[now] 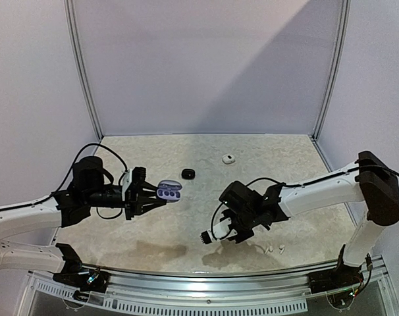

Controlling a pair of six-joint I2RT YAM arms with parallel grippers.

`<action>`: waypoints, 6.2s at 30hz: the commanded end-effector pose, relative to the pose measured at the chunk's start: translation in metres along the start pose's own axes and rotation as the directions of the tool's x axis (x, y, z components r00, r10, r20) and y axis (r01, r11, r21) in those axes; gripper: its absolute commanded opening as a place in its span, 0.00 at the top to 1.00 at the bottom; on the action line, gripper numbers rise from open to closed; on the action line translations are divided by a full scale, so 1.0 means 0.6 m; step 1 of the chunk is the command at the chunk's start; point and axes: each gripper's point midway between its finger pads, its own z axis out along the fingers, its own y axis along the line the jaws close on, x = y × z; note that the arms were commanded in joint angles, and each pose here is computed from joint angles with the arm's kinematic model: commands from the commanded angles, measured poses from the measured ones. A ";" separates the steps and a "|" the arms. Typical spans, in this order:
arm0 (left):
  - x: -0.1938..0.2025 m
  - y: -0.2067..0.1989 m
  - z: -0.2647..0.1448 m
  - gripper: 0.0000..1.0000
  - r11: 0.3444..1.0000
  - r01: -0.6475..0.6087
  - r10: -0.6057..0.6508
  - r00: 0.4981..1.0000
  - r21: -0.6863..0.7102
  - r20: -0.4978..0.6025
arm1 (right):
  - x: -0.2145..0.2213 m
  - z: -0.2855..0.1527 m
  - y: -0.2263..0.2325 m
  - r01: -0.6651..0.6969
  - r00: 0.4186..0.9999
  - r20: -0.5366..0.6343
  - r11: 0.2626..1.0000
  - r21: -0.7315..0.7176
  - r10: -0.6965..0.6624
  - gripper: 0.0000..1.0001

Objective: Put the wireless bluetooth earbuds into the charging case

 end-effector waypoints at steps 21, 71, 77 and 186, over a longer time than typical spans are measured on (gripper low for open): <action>0.002 0.012 0.003 1.00 1.000 -0.025 0.025 1.000 -0.017 -0.018 | 0.039 0.049 0.002 0.256 0.964 -0.061 0.965 -0.058 -0.259 0.80; 0.005 0.016 0.001 1.00 0.999 -0.025 0.024 0.999 -0.024 -0.025 | -0.040 -0.004 -0.129 -0.264 0.953 0.121 0.958 -0.112 0.277 0.41; 0.005 0.012 0.000 1.00 1.000 -0.019 0.019 1.000 -0.014 -0.022 | -0.016 0.013 -0.097 -0.371 0.919 0.068 0.910 -0.184 0.389 0.18; -0.001 -0.008 -0.020 1.00 0.998 -0.063 0.064 0.998 -0.029 0.007 | 0.138 0.014 0.045 -0.818 -0.567 -0.275 -0.490 0.301 0.777 1.00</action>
